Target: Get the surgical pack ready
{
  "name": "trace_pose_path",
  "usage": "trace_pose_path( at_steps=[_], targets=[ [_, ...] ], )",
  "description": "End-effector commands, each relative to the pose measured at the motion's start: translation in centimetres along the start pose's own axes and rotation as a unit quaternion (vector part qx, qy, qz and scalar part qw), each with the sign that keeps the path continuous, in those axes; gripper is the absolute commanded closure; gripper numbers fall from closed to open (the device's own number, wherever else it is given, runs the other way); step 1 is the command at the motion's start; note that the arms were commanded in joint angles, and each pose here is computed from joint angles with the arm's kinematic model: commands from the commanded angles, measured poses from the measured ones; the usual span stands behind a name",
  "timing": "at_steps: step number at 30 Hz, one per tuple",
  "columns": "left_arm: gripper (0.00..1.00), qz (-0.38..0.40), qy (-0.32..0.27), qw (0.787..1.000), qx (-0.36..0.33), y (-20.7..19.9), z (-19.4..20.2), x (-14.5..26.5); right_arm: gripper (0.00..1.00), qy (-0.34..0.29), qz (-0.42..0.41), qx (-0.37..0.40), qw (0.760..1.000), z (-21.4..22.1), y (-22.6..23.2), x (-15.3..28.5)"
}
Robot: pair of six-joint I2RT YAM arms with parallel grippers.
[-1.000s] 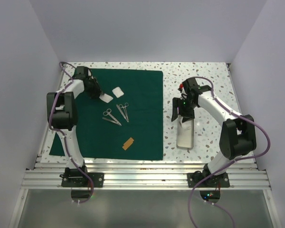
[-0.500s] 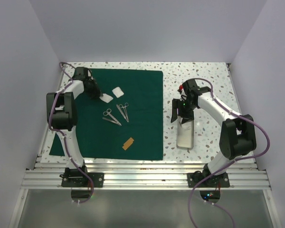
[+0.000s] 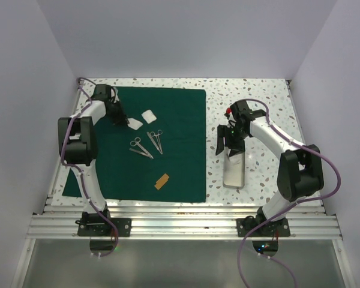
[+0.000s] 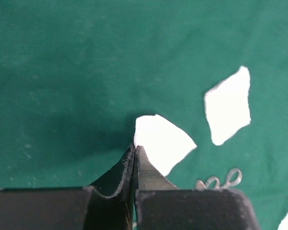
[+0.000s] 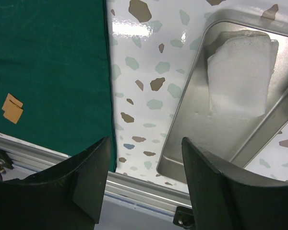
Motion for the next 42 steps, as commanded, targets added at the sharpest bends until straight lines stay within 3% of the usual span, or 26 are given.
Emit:
trace_pose_path(
  at_steps=[1, 8, 16, 29, 42],
  targets=[
    [1.0, 0.065, -0.046, 0.996, -0.047, -3.4, -2.3, 4.7, 0.35, -0.022, -0.015, 0.004, 1.0, -0.7, 0.6, 1.0],
    [1.0, 0.146, -0.053, 0.98, -0.126, -8.8, -1.4, 7.1, 0.36, -0.019, -0.021, 0.001, 1.0, -0.6, 0.7, 0.7],
    [1.0, 0.201, -0.035, 0.97, -0.134, -11.5, -0.9, 6.2, 0.35, -0.015, -0.018, 0.001, 1.0, -0.4, 0.6, 0.8],
    [1.0, 0.205, -0.014, 0.971, -0.122, -11.5, -2.6, 0.7, 0.35, -0.006, -0.007, -0.001, 1.0, -0.3, 0.2, 0.5],
    [1.0, 0.179, 0.009, 0.979, -0.101, -10.3, -3.1, -0.3, 0.35, 0.002, -0.005, -0.006, 1.0, -0.6, 0.3, -0.1]
  ],
)
Point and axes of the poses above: each gripper's point midway between its finger pads, its own x axis back along the fingers, its own y axis along the line the jaws close on, z = x × y, the point moved 3 cm from there along x, back along the fingers, and after that the axes turned 2 degrees about x, right-handed, at the moved point
